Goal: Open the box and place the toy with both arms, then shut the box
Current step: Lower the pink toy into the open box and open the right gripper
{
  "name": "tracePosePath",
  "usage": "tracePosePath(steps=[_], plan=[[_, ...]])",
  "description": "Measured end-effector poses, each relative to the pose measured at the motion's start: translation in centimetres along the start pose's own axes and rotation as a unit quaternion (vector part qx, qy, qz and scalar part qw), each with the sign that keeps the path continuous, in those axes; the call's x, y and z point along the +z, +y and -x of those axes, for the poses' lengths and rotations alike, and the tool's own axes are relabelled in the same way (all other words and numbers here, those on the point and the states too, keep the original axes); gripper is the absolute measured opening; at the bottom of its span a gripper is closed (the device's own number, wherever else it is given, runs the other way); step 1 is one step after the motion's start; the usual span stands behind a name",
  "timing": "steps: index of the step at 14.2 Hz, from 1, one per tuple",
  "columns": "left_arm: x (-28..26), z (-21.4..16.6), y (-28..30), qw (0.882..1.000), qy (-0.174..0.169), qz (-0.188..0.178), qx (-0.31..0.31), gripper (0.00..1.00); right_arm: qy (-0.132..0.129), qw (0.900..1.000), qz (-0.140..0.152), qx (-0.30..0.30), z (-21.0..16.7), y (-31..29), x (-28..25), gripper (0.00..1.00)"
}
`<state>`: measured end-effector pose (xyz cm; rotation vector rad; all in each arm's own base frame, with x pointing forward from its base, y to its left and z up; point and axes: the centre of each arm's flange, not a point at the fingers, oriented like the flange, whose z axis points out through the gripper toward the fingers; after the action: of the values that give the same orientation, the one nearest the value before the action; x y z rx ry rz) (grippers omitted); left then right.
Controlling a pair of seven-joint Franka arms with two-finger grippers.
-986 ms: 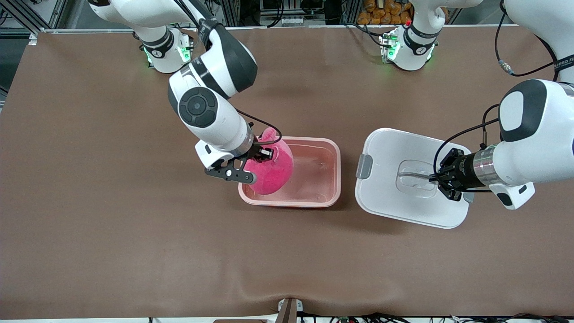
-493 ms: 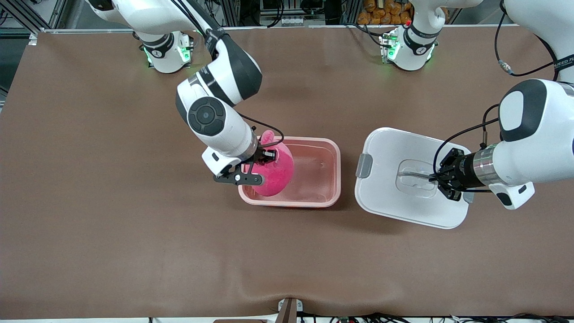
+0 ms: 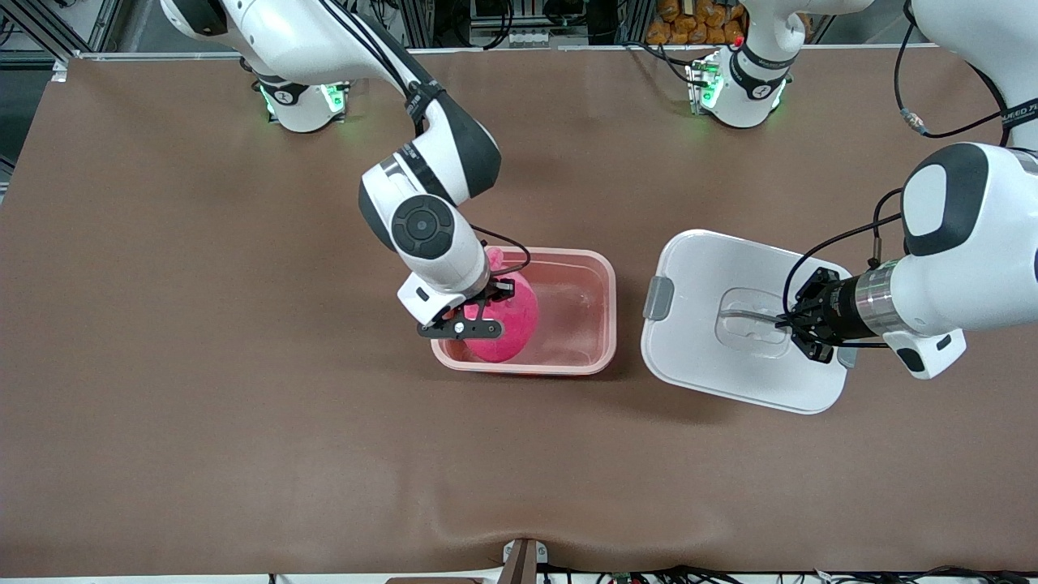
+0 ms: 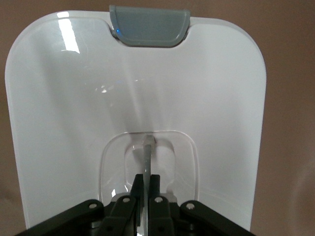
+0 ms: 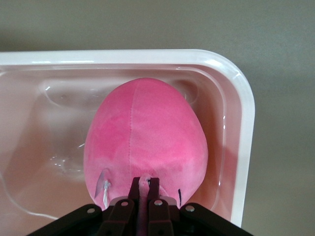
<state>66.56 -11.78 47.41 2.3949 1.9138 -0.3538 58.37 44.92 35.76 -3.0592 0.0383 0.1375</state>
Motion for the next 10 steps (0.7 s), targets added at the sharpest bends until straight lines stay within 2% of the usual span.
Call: tracePosePath(steps=[4, 6, 10], plan=[[0.1, 0.0, 0.0, 1.0, 0.0, -0.001, 0.0, 0.07, 0.026, 0.999, -0.002, -0.026, 1.2, -2.9, 3.5, 0.08], [0.1, 0.0, 0.0, 1.0, 0.0, -0.002, 0.0, 0.07, 0.049, 0.998, -0.018, -0.023, 1.5, -4.4, 5.1, 0.08], [0.2, 0.0, 0.0, 1.0, 0.0, -0.002, 0.0, 0.07, 0.102, 0.992, -0.069, 0.036, 1.5, -6.7, 6.6, 0.08]])
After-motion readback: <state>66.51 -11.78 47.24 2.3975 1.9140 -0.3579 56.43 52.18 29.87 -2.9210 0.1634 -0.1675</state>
